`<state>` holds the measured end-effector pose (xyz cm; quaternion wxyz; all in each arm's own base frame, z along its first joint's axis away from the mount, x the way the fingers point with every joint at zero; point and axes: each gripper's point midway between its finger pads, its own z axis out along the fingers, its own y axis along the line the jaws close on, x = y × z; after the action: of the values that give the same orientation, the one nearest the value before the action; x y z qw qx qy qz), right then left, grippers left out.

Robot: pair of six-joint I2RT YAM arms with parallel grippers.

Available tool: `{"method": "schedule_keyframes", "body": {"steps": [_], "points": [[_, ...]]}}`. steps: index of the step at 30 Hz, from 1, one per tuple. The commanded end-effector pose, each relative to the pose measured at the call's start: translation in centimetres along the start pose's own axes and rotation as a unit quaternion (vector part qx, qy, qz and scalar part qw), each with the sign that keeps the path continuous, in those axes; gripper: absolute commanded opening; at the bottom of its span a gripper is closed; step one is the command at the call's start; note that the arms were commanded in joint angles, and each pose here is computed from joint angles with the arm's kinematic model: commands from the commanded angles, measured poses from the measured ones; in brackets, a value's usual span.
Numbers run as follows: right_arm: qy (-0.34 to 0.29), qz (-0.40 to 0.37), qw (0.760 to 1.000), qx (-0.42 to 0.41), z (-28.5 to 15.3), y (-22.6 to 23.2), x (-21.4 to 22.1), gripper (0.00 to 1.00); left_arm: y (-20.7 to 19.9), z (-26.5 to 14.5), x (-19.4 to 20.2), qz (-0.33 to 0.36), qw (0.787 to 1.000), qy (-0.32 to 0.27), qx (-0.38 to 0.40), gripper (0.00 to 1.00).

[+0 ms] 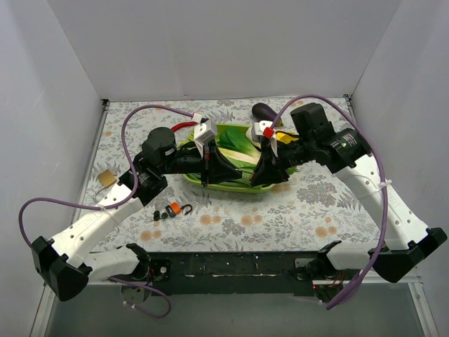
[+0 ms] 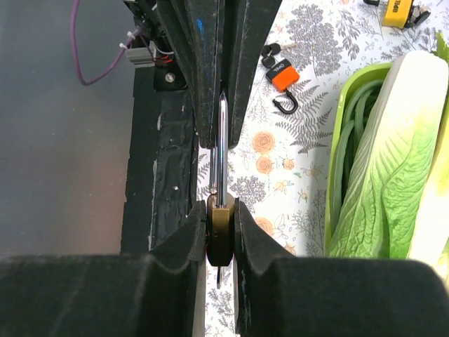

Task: Lock with the key
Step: Lock the lock.

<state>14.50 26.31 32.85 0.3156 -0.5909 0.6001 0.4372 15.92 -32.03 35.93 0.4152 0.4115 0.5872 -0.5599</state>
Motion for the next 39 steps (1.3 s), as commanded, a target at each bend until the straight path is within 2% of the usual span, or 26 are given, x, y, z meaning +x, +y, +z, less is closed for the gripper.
{"method": "schedule_keyframes", "body": {"steps": [1,8,15,25,28,32,35,38,39], "points": [[-0.041,-0.054,0.998,0.001,0.2,0.0,-3.2,0.01,-0.6,0.1,0.0,-0.013,1.000,-0.012,0.012,0.00],[-0.051,-0.055,0.997,-0.034,0.9,1.2,-3.8,0.01,0.3,0.8,0.3,-0.015,0.999,-0.033,0.002,0.00],[-0.060,-0.028,0.995,-0.080,1.5,2.3,-4.0,0.01,0.1,0.9,2.4,0.019,0.999,-0.016,0.022,0.00],[-0.077,-0.025,0.990,-0.112,1.7,3.1,-4.8,0.01,-0.9,0.7,4.0,0.013,0.999,-0.003,0.051,0.00],[-0.074,-0.027,0.991,-0.108,2.0,2.8,-4.6,0.01,-0.8,0.8,3.9,0.007,0.999,-0.003,0.049,0.00],[-0.077,-0.033,0.993,-0.087,2.2,1.9,-5.1,0.01,-0.9,1.1,3.9,-0.034,0.998,-0.004,0.045,0.00],[-0.061,-0.026,0.996,-0.065,2.1,1.2,-4.6,0.01,0.1,0.8,3.6,-0.042,0.999,-0.006,0.010,0.00],[-0.044,-0.004,0.998,-0.038,1.6,0.5,-3.4,0.15,0.8,-0.1,2.8,-0.043,0.999,-0.003,-0.008,0.00],[-0.041,0.001,0.999,-0.032,1.4,0.4,-3.1,0.25,0.9,-0.4,2.3,-0.041,0.999,-0.004,-0.012,0.00]]}}
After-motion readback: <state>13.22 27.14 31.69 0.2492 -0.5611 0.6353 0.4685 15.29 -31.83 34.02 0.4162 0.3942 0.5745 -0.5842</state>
